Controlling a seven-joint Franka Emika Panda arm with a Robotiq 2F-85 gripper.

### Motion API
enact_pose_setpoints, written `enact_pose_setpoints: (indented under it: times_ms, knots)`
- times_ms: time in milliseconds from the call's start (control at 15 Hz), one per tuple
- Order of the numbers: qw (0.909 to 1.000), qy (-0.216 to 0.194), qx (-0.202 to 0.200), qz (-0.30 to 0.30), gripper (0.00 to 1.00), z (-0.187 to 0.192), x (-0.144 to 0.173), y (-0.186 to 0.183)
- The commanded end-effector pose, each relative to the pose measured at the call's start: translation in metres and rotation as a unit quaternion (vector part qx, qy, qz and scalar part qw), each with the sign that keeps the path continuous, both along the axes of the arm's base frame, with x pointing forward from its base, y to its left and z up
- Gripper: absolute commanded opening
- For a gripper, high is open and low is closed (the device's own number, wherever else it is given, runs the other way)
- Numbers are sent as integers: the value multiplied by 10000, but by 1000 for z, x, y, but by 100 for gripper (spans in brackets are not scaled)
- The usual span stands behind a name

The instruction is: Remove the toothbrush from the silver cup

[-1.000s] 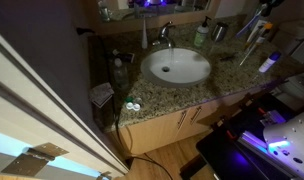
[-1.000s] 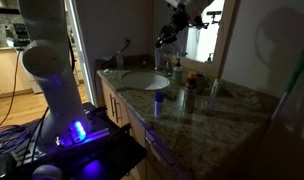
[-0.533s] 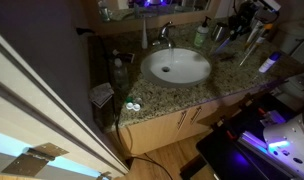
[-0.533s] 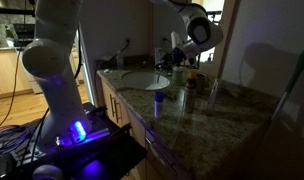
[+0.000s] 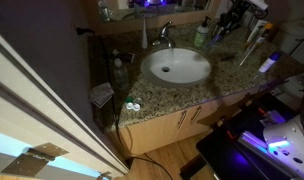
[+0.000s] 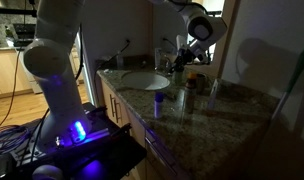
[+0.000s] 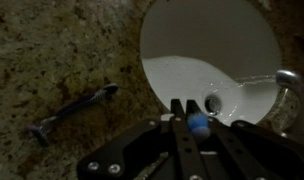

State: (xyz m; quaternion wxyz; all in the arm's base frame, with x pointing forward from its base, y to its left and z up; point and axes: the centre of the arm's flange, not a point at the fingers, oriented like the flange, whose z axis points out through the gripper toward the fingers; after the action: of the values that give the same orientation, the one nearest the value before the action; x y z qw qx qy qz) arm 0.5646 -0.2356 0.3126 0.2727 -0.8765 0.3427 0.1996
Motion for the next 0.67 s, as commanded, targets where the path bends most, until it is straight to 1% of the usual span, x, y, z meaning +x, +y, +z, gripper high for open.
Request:
enact_pose_setpoints:
  times_ms: [0,67,133,200,267,400,600]
  knots:
    - [9978,228,-610,82,3,2,-3,-6]
    - [9969,316,-724,61,4,0,-5,-9]
    - [9955,462,-825,6,36,-4,-8,-14]
    - [9947,518,-882,-67,35,-5,-10,-18]
    - [9932,541,-1003,-218,36,-3,-13,-25]
    - [9894,522,-1272,-461,49,6,-17,-39]
    - [9790,406,-1857,-740,72,32,-25,-56]
